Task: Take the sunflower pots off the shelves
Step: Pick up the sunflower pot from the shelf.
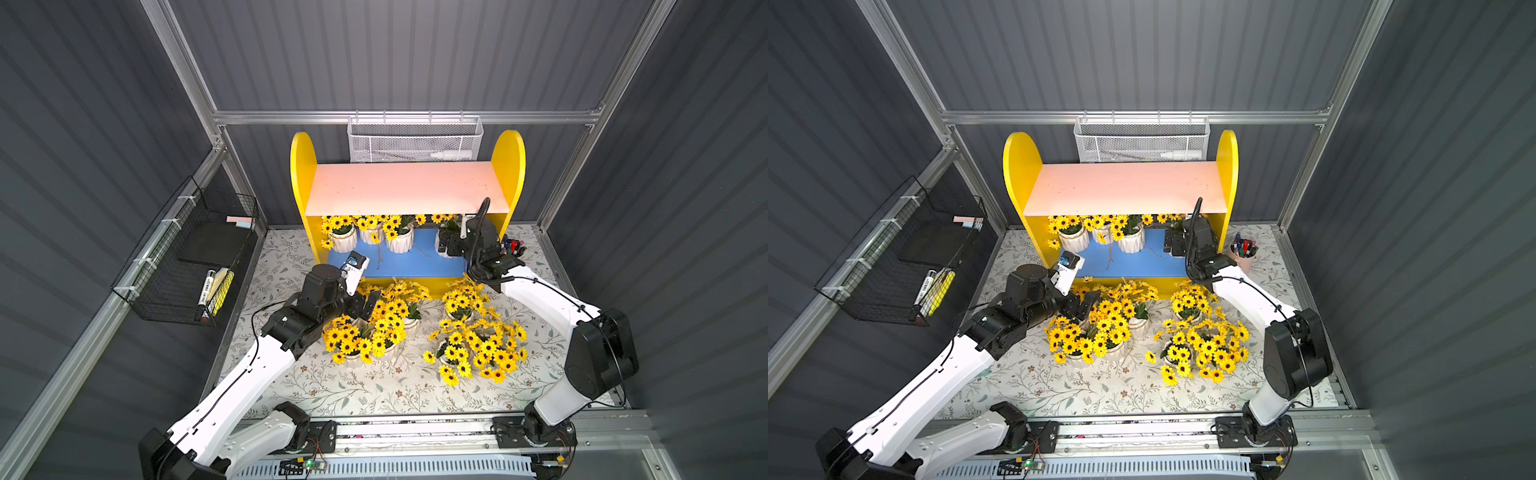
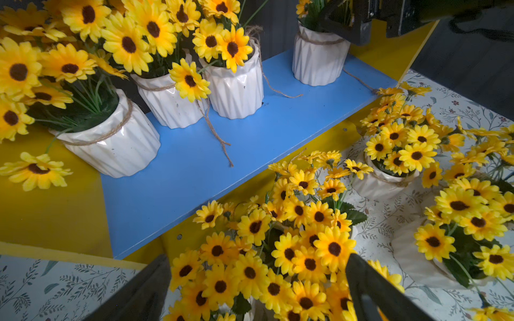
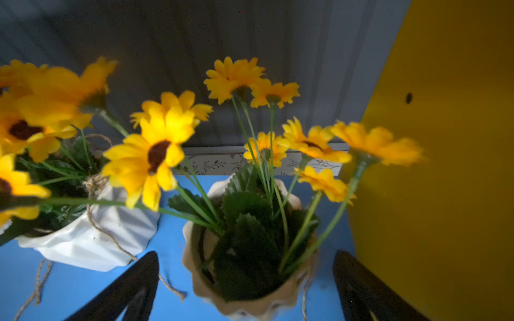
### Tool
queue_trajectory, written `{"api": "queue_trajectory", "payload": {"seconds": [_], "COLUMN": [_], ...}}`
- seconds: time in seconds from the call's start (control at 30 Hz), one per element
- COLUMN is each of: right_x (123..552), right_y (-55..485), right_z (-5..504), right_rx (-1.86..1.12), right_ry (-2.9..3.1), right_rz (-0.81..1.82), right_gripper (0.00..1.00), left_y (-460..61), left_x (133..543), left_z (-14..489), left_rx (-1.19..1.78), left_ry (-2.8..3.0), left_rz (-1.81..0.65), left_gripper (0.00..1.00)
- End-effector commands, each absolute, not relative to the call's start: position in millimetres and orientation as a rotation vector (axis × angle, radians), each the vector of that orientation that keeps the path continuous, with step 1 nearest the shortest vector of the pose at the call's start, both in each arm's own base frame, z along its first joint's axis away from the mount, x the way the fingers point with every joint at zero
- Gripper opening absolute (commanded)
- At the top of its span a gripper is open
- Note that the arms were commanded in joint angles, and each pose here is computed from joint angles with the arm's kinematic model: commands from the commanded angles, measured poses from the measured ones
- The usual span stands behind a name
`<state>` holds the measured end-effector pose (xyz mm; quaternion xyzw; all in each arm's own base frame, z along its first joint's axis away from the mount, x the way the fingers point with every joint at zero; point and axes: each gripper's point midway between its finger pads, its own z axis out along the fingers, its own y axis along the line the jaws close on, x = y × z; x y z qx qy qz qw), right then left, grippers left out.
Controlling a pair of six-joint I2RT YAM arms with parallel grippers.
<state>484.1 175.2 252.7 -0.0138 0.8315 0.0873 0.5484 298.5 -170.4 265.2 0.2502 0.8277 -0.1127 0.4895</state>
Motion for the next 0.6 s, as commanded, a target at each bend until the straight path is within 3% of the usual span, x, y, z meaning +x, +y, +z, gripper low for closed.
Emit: {"api": "queue_trajectory", "payload": {"seconds": [0.0, 0.57], "right_x": [500, 494], "right_y": [170, 176], "right_z": [256, 239], "right_rx": [-0.017, 0.008], "right_ry": [1.965, 1.970], "right_rz": [0.219, 0.312], "right_gripper": [0.99, 0.99], "left_y": [-170, -171], "left_x": [296, 291], "left_z": [271, 273], "left_rx": [0.608, 0.600], "left_ry": [1.974, 1.943], "left_rz": [-0.291, -0.323], "left_gripper": [0.99, 0.99]}}
